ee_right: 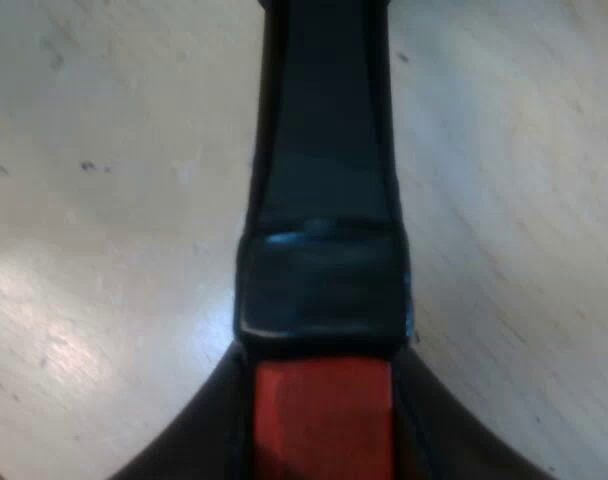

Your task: Grind coffee beans and then tamp

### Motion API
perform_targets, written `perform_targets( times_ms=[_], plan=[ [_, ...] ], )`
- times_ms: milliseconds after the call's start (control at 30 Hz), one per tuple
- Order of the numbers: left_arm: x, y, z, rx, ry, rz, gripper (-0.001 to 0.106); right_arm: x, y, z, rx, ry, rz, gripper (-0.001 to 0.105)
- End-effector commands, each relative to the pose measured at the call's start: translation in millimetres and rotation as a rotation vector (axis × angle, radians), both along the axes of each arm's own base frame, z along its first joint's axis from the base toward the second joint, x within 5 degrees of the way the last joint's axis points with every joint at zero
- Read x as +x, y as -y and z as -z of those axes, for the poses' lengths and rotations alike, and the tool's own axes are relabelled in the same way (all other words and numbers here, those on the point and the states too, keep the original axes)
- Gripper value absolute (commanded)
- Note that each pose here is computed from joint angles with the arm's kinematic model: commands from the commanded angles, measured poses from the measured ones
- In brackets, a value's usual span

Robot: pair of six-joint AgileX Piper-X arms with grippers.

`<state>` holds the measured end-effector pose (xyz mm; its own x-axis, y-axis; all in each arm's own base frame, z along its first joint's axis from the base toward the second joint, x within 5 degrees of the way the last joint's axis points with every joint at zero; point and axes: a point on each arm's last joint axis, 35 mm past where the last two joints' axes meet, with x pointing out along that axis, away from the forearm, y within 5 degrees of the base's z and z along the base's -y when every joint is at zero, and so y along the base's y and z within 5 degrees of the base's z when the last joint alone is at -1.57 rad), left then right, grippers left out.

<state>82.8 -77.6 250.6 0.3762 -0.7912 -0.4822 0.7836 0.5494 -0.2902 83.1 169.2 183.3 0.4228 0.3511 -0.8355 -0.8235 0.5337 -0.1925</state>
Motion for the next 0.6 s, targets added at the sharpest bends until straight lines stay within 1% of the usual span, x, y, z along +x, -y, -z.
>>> perform_targets(
  times_ms=[33,133,300,367,433,500,567,600],
  plan=[
    [3,3.0,1,0.005,-0.017,-0.002,0.074,0,1,3,0.029,0.030,0.002,0.000],
    [6,4.9,4,0.021,-0.037,-0.001,0.074,-3,8,14,-0.001,0.014,0.006,0.000],
    [7,5.5,5,0.025,-0.043,-0.001,0.074,-5,14,23,-0.027,0.001,0.010,0.000],
    [7,5.5,5,0.025,-0.043,-0.001,0.074,-7,16,26,-0.027,-0.011,0.003,0.000],
    [7,5.5,5,0.025,-0.043,-0.001,0.074,-9,18,31,-0.018,-0.041,-0.014,0.000],
    [7,5.5,5,0.025,-0.043,-0.001,0.074,-9,19,33,-0.016,-0.046,-0.017,0.000],
    [7,5.5,5,0.025,-0.043,-0.001,0.074,-10,21,36,-0.022,-0.056,-0.020,0.003],
    [7,5.5,5,0.025,-0.043,-0.001,0.074,-10,21,36,-0.022,-0.056,-0.020,0.009]
  ],
)
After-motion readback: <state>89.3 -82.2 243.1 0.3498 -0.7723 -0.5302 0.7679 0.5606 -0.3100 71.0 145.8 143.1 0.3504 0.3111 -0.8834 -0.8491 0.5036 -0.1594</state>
